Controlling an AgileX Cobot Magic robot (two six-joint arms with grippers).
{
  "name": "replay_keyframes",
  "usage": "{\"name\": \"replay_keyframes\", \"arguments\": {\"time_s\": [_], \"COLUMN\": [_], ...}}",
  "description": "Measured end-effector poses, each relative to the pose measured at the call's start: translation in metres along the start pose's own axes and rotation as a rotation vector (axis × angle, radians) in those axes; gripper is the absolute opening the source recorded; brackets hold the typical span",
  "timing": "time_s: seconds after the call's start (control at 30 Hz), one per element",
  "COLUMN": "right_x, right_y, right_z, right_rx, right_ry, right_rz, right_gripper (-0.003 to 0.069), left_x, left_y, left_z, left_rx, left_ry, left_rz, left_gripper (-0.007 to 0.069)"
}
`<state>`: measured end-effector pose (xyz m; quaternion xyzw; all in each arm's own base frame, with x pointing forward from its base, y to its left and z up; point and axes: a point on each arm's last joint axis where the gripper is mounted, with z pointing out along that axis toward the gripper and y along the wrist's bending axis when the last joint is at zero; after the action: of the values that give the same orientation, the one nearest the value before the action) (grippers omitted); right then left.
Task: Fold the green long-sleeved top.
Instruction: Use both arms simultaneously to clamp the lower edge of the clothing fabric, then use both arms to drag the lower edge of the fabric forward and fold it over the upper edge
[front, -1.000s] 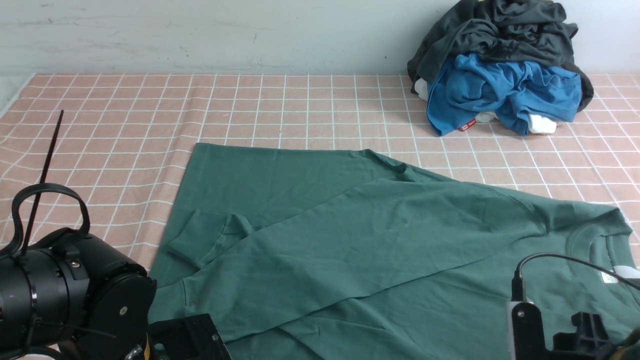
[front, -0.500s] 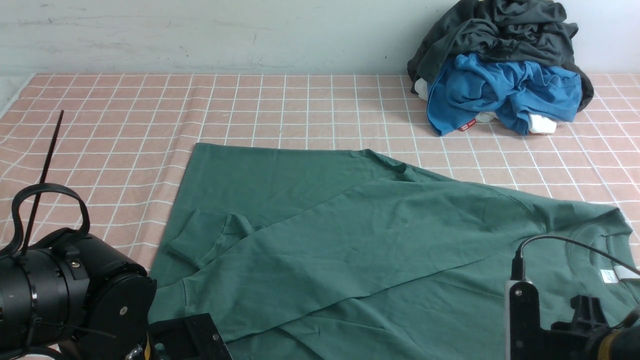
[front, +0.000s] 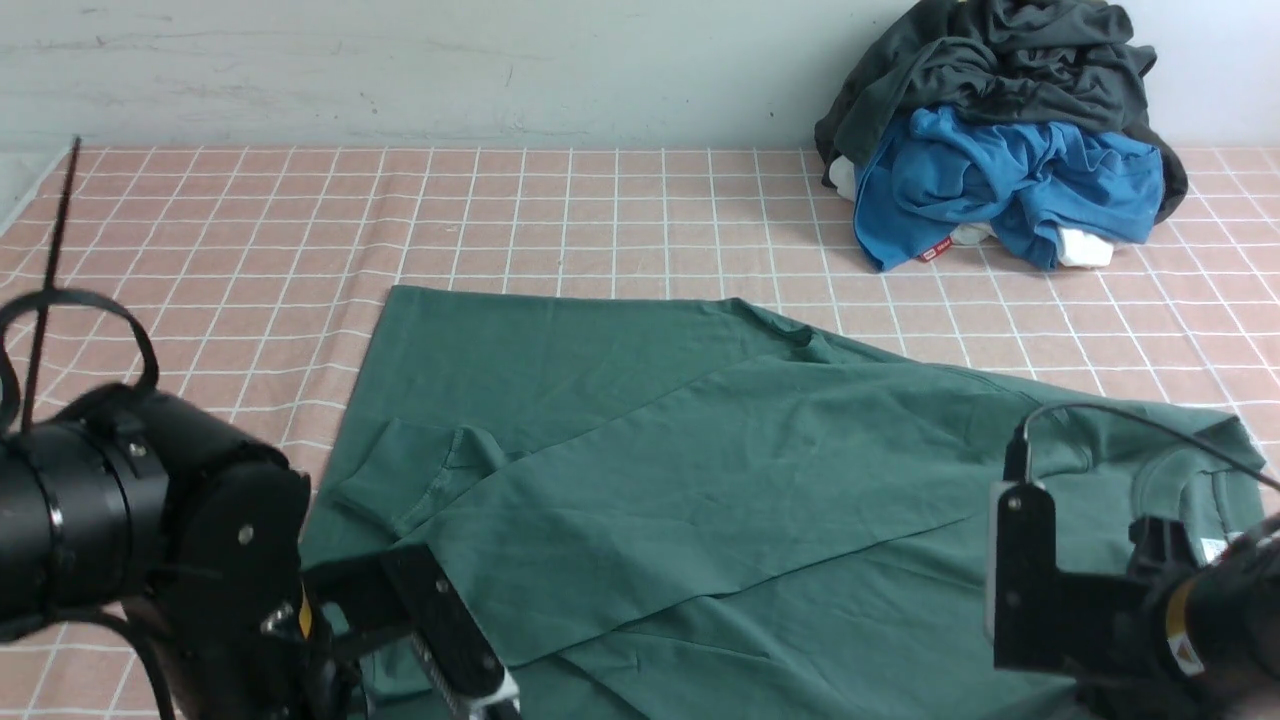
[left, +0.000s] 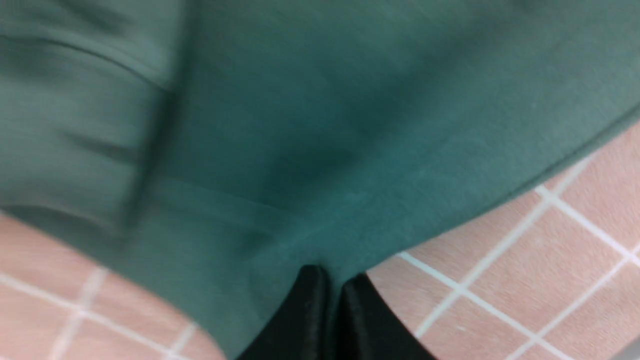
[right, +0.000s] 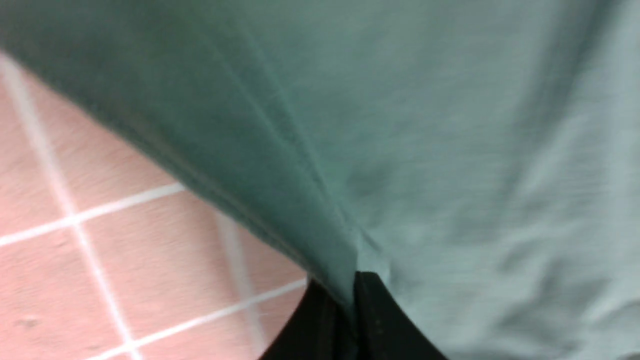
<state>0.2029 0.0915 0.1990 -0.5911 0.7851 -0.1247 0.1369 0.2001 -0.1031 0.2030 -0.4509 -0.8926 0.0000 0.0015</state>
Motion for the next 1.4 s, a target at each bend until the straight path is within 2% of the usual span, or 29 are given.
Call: {"name": "replay_keyframes", "arguments": {"time_s": [0.2, 0.27, 0.4, 0.57, 0.6, 0.63, 0.77, 0.93, 1.23, 1.4], "right_x": [-0.013, -0.011, -0.01, -0.012, -0.015, -0.014, -0.02, -0.024, -0.027, -0.029], "right_y": [-0.049, -0.075, -0.115, -0.157, -0.172, -0.172, -0.209, -0.241, -0.264, -0.268], "right_z": [-0.028, -0.033, -0.029, -0.011, -0.007, -0.007, 0.02, 0.048, 0.092, 0.11], "right_rx": [0.101, 0.129, 0.104, 0.011, -0.008, -0.009, -0.074, -0.098, -0.084, -0.044], "right_ry": [-0.068, -0.081, -0.088, -0.101, -0.11, -0.112, -0.093, -0.082, -0.09, -0.116], "right_rz": [0.107, 0.16, 0.231, 0.297, 0.316, 0.318, 0.35, 0.395, 0.543, 0.639], "right_gripper": [0.001, 0.001, 0.001, 0.001, 0.001, 0.001, 0.001, 0.001, 0.001, 0.0066], "left_x": [-0.014, -0.021, -0.041, -0.076, -0.087, -0.087, -0.117, -0.139, -0.154, -0.157], "left_y": [0.053, 0.076, 0.114, 0.153, 0.164, 0.165, 0.197, 0.222, 0.25, 0.264], "left_z": [-0.055, -0.077, -0.108, -0.119, -0.117, -0.114, -0.1, -0.071, -0.033, -0.021], "left_rx": [-0.099, -0.15, -0.23, -0.275, -0.287, -0.282, -0.321, -0.324, -0.358, -0.376], "left_ry": [-0.149, -0.205, -0.286, -0.308, -0.302, -0.295, -0.276, -0.244, -0.289, -0.368], "left_rz": [-0.059, -0.072, -0.081, -0.053, -0.047, -0.046, -0.034, -0.033, -0.074, -0.116], "left_gripper": [0.0007, 0.0008, 0.0011, 0.0017, 0.0017, 0.0017, 0.0017, 0.0017, 0.0017, 0.0034]}}
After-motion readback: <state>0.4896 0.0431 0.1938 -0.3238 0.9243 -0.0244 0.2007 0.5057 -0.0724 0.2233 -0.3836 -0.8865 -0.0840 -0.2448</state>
